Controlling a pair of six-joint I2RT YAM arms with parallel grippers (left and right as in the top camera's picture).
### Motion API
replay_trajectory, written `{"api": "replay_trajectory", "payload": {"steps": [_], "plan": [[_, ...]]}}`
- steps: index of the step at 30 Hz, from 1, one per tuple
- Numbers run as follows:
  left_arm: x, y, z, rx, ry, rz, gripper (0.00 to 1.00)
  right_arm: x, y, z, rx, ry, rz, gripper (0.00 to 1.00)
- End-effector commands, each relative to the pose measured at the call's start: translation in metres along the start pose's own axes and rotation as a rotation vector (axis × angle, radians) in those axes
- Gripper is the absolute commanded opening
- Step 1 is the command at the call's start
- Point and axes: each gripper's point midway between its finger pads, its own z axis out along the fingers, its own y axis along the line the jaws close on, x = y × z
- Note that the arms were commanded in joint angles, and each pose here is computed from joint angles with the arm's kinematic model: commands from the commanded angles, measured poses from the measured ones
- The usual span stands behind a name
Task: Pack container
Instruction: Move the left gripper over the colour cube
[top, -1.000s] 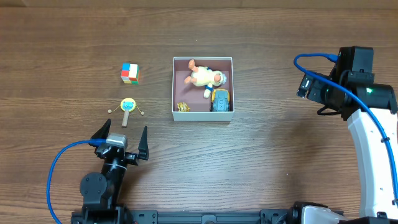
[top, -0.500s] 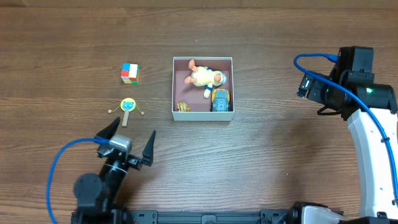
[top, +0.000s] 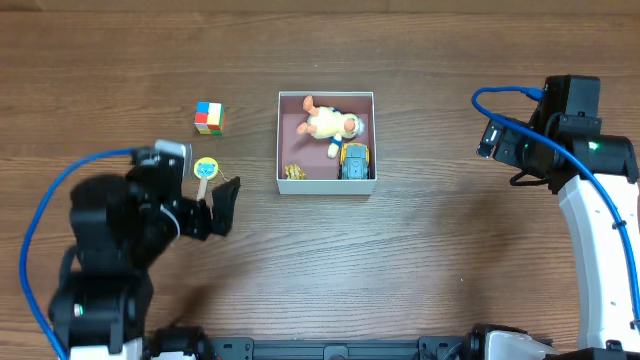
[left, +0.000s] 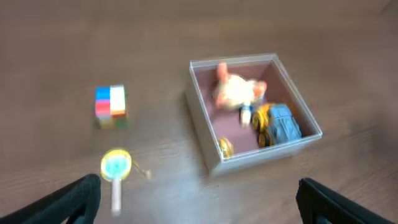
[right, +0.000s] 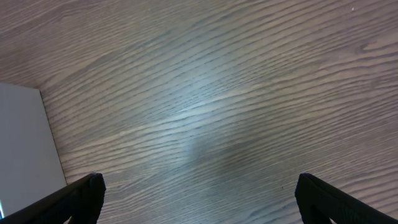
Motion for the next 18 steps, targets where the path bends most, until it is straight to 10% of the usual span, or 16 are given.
{"api": "replay_trajectory", "payload": {"steps": [1,18], "plan": [[-0.027,0.018,0.003,-0.084,0.131,-0.048,1.0,-0.004,-0.002,-0.007,0.005,-0.029,0.001,1.0],[-0.014,0.078,0.134,-0.099,0.587,-0.105,1.0,-0.004,-0.002,-0.007,0.005,-0.029,0.001,1.0]]}}
